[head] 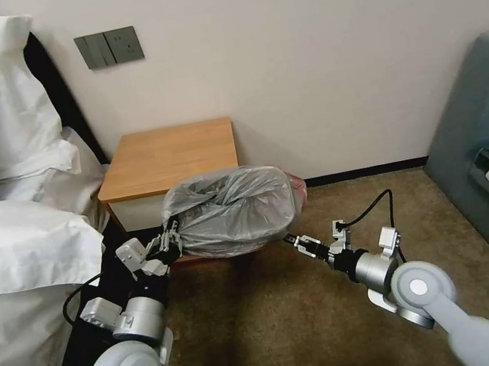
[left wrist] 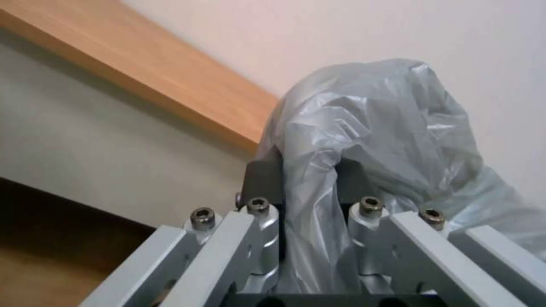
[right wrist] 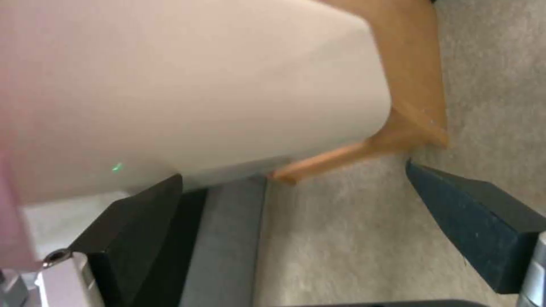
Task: Pick up the garbage bag from the table and place it over the trash can.
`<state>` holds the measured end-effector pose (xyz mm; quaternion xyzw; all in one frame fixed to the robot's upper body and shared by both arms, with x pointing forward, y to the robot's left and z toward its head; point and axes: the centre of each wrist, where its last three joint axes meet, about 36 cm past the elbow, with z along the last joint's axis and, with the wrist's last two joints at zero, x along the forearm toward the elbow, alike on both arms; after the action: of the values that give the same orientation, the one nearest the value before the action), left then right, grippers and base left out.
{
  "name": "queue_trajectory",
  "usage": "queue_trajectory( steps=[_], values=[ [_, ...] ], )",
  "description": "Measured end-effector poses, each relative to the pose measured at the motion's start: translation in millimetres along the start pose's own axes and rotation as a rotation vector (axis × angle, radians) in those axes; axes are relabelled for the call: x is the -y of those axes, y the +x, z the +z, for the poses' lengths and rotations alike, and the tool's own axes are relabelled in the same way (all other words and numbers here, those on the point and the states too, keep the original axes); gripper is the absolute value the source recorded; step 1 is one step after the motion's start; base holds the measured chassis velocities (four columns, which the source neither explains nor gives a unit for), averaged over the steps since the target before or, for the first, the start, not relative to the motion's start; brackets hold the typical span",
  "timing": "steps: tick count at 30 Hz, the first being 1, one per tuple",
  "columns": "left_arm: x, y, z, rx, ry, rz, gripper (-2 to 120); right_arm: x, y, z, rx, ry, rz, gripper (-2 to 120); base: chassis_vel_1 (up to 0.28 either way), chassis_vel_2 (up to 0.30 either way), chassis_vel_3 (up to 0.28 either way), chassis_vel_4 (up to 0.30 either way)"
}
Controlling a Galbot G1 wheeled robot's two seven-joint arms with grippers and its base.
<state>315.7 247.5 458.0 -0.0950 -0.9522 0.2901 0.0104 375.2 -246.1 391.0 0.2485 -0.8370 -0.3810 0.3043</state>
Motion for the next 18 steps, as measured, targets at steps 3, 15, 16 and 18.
queue_trajectory(
  steps=[3,15,16,18],
  values=[
    [-2.6,-2.5,-3.2,0.008,-0.02,-0.023,11,-1.1,19.7,9.2,-0.025,0.126,-0.002,100,0.0,0.0,0.0,0.0],
    [-10.6,-5.7,-1.1,0.009,-0.049,-0.042,11,-18.8,89.9,-36.8,0.168,0.639,-0.044,100,0.0,0.0,0.0,0.0],
    [-11.3,-5.9,0.2,0.009,-0.054,-0.037,11,-27.4,95.0,-51.0,0.197,0.695,-0.058,100,0.0,0.0,0.0,0.0],
    [-11.7,-6.0,1.4,0.009,-0.06,-0.032,11,-36.0,97.9,-65.5,0.213,0.752,-0.073,100,0.0,0.0,0.0,0.0]
  ],
)
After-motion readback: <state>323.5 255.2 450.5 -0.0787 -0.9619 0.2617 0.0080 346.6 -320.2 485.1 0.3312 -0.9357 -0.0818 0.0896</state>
